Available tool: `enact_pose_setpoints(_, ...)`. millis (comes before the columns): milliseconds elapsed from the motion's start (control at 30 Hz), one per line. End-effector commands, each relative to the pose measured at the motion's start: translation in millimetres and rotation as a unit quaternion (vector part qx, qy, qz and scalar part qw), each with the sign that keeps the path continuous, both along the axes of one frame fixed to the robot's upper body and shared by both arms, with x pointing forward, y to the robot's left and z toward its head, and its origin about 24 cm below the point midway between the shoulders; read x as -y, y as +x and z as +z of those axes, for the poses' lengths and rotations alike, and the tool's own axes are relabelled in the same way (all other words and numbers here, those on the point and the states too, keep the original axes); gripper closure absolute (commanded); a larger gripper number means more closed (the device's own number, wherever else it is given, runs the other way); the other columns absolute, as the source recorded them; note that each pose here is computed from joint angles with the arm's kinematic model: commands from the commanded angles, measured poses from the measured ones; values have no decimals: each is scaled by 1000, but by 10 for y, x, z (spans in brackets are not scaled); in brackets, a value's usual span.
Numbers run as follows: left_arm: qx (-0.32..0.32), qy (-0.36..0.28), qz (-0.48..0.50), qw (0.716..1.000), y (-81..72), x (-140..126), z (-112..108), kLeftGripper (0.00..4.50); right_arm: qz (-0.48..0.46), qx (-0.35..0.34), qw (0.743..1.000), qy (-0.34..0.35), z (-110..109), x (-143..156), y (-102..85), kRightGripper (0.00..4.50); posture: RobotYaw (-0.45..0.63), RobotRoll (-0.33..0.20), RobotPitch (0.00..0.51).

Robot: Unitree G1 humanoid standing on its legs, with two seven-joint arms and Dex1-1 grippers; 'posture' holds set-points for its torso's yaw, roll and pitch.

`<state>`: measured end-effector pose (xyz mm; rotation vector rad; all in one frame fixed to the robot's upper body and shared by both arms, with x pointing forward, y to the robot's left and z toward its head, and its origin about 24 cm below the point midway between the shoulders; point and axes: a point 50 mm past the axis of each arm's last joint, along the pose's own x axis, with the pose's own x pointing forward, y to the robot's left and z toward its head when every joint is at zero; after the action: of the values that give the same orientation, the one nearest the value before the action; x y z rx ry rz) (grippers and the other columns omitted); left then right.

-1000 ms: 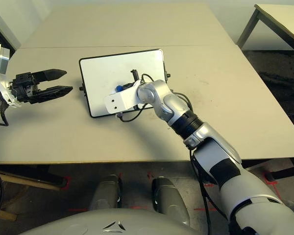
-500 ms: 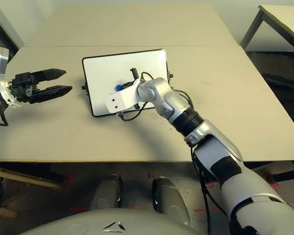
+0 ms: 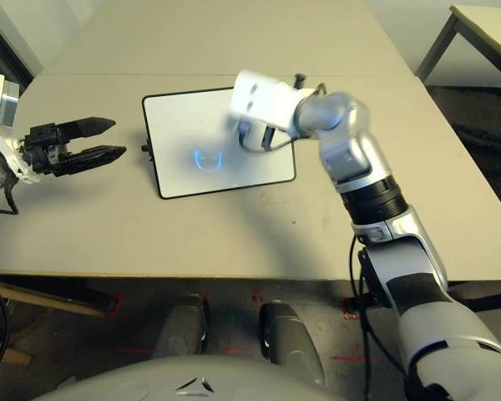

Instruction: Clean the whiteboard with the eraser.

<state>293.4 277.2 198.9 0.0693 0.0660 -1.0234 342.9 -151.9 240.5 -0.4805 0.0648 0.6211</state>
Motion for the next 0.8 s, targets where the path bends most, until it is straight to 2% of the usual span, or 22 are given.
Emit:
enact_pose_setpoints(33,-7,3,2,1000,11,-5,-54,0,-88,-51,990,97,-54,270,-16,4303,276,0,94)
enact_pose_setpoints(167,-8,2,0,1000,12,10,-72,0,-255,-90,949,160,-360,572,-39,4303,276,0,93)
enact_pose_setpoints(267,-9,2,0,1000,13,13,-77,0,-317,-135,918,195,-579,639,-75,4303,275,0,92)
enact_pose_setpoints(400,-8,2,0,1000,18,13,-78,0,-380,-190,889,168,-936,655,-159,4303,275,0,89)
enact_pose_setpoints(500,-6,2,-1,1000,21,22,-70,0,-405,-215,877,144,-1094,660,-182,4303,282,0,85)
enact_pose_setpoints(800,-9,1,1,1000,13,19,-81,0,-389,-273,867,149,-1220,551,-211,4303,287,0,79)
